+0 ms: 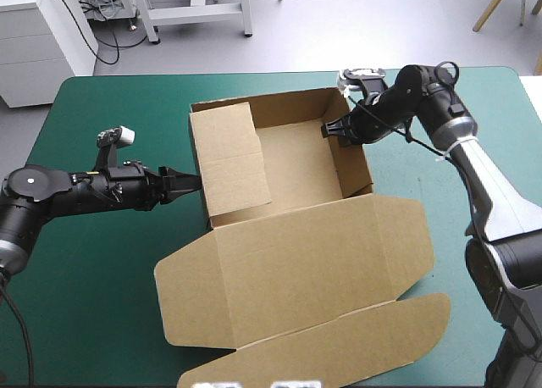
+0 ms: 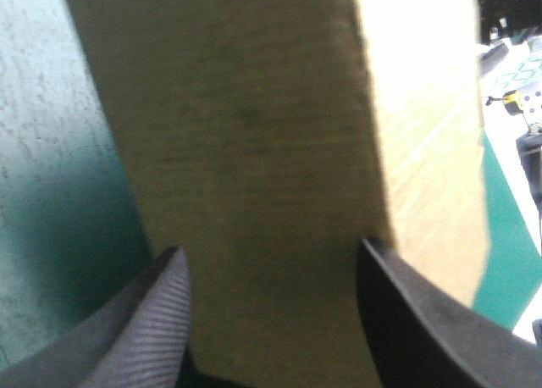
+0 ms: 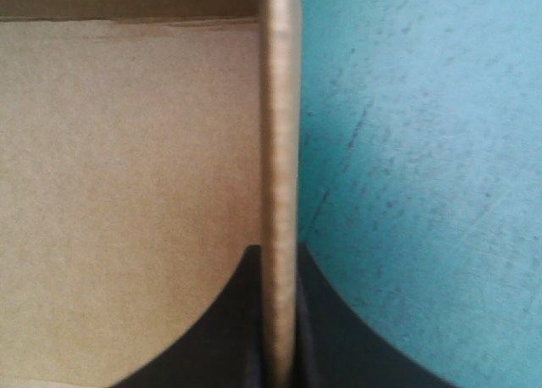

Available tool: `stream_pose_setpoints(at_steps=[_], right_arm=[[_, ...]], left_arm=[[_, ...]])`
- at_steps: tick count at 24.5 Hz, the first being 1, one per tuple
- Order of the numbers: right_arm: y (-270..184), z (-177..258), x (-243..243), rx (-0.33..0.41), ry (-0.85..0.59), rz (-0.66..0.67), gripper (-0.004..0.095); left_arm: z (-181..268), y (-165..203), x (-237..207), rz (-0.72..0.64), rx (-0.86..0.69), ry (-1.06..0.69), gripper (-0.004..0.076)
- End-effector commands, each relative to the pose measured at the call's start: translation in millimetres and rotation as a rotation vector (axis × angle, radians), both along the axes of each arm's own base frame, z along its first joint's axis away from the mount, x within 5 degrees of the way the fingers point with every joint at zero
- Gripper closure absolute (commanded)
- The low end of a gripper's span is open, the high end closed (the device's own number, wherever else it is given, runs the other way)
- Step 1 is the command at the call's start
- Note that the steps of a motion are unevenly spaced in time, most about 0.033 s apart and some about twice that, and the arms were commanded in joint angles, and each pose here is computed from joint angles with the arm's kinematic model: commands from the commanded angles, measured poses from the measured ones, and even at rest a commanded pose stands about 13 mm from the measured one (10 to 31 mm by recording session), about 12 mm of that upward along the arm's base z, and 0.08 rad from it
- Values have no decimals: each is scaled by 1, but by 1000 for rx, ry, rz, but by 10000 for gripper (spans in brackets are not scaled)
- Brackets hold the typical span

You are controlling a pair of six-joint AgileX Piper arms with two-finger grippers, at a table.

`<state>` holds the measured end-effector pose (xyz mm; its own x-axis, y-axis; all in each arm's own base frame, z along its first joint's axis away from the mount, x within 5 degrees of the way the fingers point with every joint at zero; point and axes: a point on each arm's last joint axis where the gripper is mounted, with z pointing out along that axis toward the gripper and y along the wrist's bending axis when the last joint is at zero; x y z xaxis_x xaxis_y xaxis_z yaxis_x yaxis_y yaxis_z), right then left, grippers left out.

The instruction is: Fold the box

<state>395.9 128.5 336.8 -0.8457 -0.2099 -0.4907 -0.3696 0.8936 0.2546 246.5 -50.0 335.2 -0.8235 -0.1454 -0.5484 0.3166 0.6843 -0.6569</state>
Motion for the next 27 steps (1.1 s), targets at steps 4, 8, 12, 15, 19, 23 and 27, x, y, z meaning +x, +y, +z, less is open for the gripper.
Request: stream_pose_setpoints(at_steps=[4, 8, 12, 15, 19, 23, 27], right_arm=[[37, 19, -7, 105, -94, 36, 927], [46, 19, -7, 129, -111, 37, 927], [52, 19, -9, 148, -114, 46, 927], [60, 19, -13, 144, -116, 65, 927], [74, 21, -18, 158, -133, 85, 927], [80, 21, -21, 157, -131, 91, 927], [81, 21, -22, 162, -126, 87, 926]], left_arm=[[24, -6, -6, -23, -107, -73, 309], [23, -6, -6, -29, -94, -70, 315], [17, -2, -7, -35, -11, -60, 315], [9, 3, -7, 13, 66, 5, 315], [-1, 16, -4, 160, 173, 109, 315], [-1, 19, -1, 232, 160, 129, 346], [-4, 21, -2, 251, 194, 149, 480]])
